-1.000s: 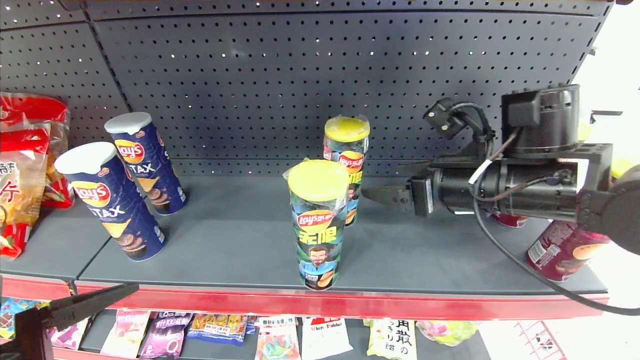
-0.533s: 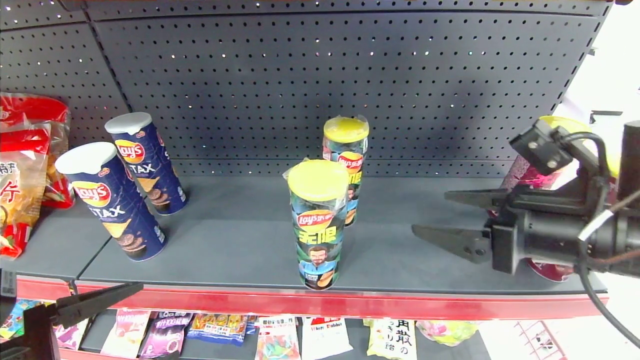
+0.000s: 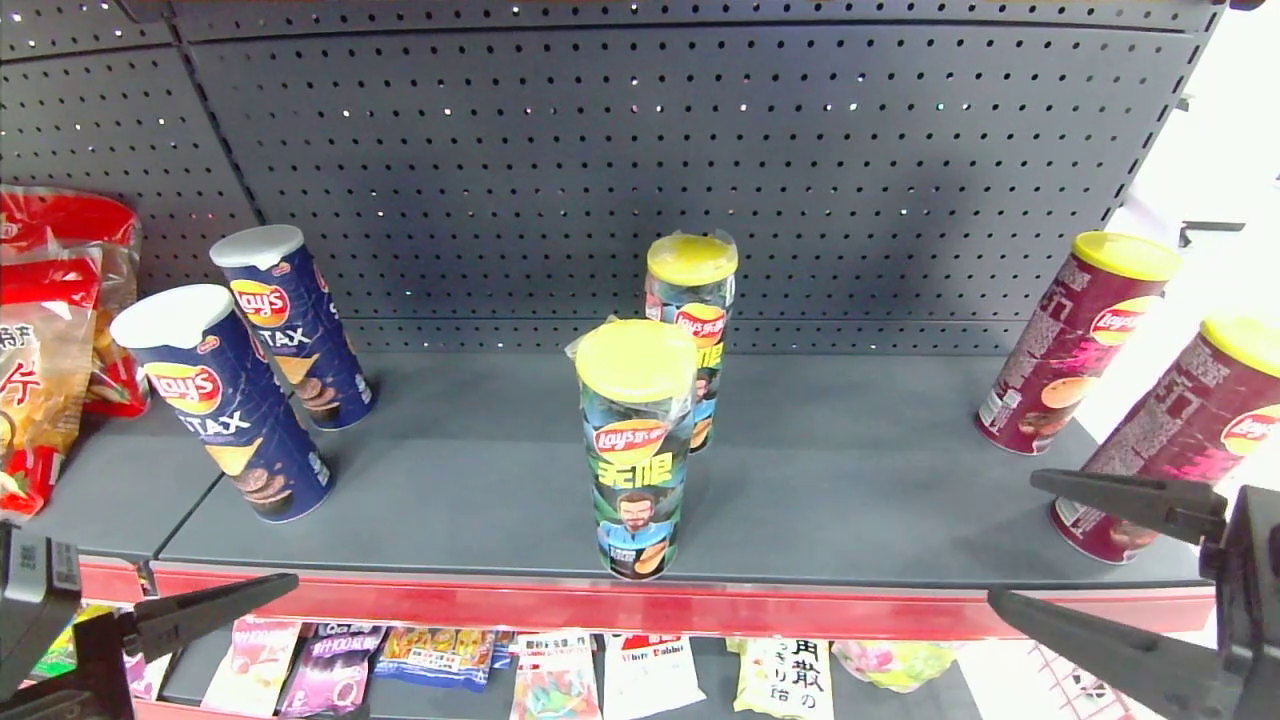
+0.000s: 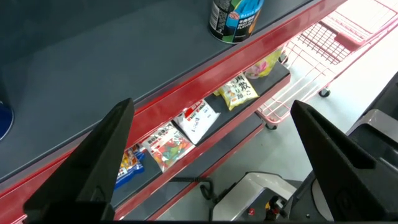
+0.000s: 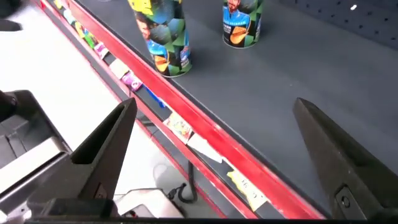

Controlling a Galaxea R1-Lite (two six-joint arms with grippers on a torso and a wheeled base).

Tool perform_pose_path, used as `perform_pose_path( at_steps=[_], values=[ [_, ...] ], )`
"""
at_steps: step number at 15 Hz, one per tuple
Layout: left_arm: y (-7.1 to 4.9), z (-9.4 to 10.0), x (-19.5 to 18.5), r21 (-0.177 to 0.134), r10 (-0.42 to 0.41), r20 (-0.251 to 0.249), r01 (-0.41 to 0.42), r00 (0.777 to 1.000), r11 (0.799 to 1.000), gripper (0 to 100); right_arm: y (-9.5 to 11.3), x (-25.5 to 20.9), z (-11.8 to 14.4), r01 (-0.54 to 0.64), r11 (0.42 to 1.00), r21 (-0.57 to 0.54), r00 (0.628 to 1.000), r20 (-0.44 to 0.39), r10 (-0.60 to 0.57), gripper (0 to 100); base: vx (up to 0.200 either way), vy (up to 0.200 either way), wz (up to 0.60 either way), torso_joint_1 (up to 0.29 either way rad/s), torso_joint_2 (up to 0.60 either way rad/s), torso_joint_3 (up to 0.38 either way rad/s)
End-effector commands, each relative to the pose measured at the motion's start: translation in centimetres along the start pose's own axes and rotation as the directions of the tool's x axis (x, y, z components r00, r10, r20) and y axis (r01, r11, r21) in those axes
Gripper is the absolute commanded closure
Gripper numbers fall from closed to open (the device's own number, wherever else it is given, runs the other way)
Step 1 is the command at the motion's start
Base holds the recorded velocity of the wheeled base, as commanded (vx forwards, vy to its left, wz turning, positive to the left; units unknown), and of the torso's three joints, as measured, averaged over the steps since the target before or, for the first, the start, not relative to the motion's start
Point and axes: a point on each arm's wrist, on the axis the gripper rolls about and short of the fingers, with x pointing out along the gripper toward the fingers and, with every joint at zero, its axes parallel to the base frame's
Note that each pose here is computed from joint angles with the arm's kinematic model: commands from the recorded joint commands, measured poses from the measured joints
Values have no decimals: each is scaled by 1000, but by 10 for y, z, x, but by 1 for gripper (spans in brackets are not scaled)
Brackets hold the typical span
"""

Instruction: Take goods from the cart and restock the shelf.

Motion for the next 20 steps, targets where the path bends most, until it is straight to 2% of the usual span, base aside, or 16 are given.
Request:
perform_pose_path(
  at_steps=[1,5,10,15,16,17,19,20],
  values=[
    [0,-1,1,-2,-1,-4,1,1000,1000,0,5,-22,-8,3,1000,-12,999,55,-3,0,0,0,0,0,0,0],
    [2,0,4,-6,-1,-18,1,1000,1000,0,10,-44,-33,23,1000,-15,996,84,-22,0,0,0,0,0,0,0],
    [2,-1,6,-9,7,-30,-7,1000,1000,0,17,-83,-58,151,988,16,986,70,-151,0,0,0,0,0,0,0],
    [5,0,10,-14,18,-49,-19,999,1000,0,30,-111,-80,320,945,62,945,55,-324,0,0,0,0,0,0,0],
    [7,3,14,-3,30,-56,-30,998,1000,0,31,-112,-81,335,940,66,939,52,-339,0,0,0,0,0,0,0],
    [11,9,21,33,43,-65,-41,997,999,0,31,-112,-81,347,935,69,935,55,-351,0,0,0,0,0,0,0],
    [14,12,29,38,42,-82,-39,996,999,0,32,-112,-80,357,932,70,931,59,-361,0,0,0,0,0,0,0],
    [18,13,36,35,42,-107,-38,993,999,0,32,-113,-80,360,930,69,929,60,-364,0,0,0,0,0,0,0]
  ],
)
